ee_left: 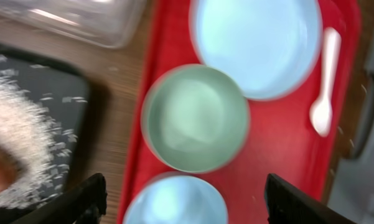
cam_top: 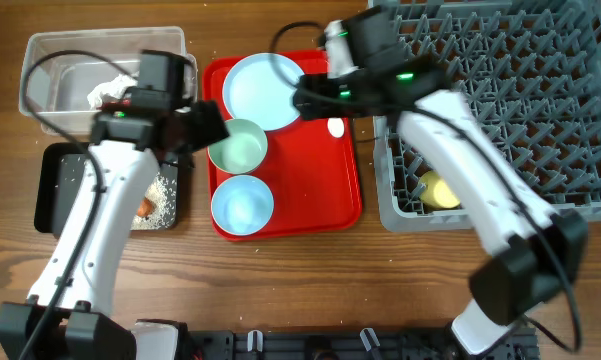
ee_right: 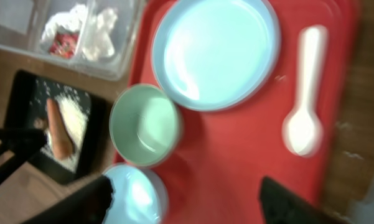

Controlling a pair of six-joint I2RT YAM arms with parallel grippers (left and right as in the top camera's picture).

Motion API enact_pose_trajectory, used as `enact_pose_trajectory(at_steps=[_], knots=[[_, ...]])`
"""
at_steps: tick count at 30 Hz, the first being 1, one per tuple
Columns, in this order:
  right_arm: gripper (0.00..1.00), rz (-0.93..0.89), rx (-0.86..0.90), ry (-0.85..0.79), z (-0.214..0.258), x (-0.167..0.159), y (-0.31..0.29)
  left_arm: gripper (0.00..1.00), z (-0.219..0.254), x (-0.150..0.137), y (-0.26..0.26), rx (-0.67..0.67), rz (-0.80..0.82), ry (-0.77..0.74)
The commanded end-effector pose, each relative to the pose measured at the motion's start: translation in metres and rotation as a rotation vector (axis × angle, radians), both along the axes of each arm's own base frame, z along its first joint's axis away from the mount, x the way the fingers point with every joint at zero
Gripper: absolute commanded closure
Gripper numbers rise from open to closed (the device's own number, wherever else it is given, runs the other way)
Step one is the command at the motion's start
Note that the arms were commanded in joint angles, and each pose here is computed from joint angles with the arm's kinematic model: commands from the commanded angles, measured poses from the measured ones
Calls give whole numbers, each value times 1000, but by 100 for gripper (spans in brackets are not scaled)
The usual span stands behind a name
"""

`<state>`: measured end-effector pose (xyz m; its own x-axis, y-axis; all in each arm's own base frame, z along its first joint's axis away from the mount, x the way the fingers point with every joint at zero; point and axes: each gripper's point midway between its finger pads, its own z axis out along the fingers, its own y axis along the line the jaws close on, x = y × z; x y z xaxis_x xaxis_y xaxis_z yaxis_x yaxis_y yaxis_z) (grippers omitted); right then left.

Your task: Sort waste into correct bins and load items into the dishwasher rack

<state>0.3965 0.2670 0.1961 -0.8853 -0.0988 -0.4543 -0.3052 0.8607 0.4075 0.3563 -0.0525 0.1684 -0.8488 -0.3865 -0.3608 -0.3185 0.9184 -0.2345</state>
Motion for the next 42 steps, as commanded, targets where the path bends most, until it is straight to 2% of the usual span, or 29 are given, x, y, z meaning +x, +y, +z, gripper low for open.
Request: enact_pose_trajectory(at_steps=[1, 3, 6, 7, 10, 12, 13, 14, 16, 17, 19, 21, 24, 26, 28, 29, 31, 32, 34, 37, 39, 42], knots=[[37, -47, 42, 128, -53, 2, 48, 9, 18, 3, 48, -4, 160, -45], [49, -60, 24, 195, -91, 0, 63, 7, 17, 2, 73, -2, 229, -42], [58, -51, -2, 264, -129, -8, 74, 4, 16, -3, 93, 0, 285, -29], [57, -40, -13, 277, -141, -11, 79, 0, 16, -3, 95, 0, 292, -26], [67, -54, -26, 299, -156, -14, 84, 0, 16, -3, 95, 0, 292, -27], [68, -58, -39, 318, -168, -16, 83, 0, 16, -3, 95, 0, 292, -26], [71, -60, -44, 326, -173, -16, 83, 0, 16, -3, 95, 0, 292, -26], [77, -61, -47, 329, -175, -16, 83, 0, 16, -3, 95, 0, 292, -26], [96, -64, -47, 319, -174, -14, 83, 0, 16, -3, 95, 0, 292, -27], [96, -64, -47, 319, -174, -14, 83, 0, 16, -3, 95, 0, 292, -27], [96, -73, -42, 312, -164, -10, 76, 0, 16, -3, 95, 0, 292, -27], [96, -108, -43, 247, -126, 0, 57, 0, 16, -3, 95, 0, 292, -27], [96, -194, -59, 49, -45, 18, 18, 0, 16, -3, 95, 0, 292, -27], [96, -338, -161, -143, 18, 30, -44, 0, 16, -3, 95, 0, 292, -27], [96, -514, -343, -345, 69, 41, -115, 0, 16, -3, 95, 0, 292, -27], [96, -649, -577, -495, 98, 50, -168, 0, 16, -3, 95, 0, 292, -27], [96, -714, -898, -611, 121, 62, -211, 0, 16, -3, 95, 0, 292, -27], [96, -722, -1021, -638, 123, 77, -226, 0, 16, -3, 95, 0, 292, -27], [96, -632, -1149, -642, 111, 105, -235, 0, 16, -3, 95, 0, 292, -27], [96, -500, -1424, -587, 77, 139, -248, 0, 16, -3, 95, 0, 292, -27], [96, -419, -1513, -560, 55, 153, -246, 0, 16, -3, 95, 0, 292, -27], [96, -381, -1538, -539, 26, 164, -243, 0, 16, -3, 95, 0, 292, -27]])
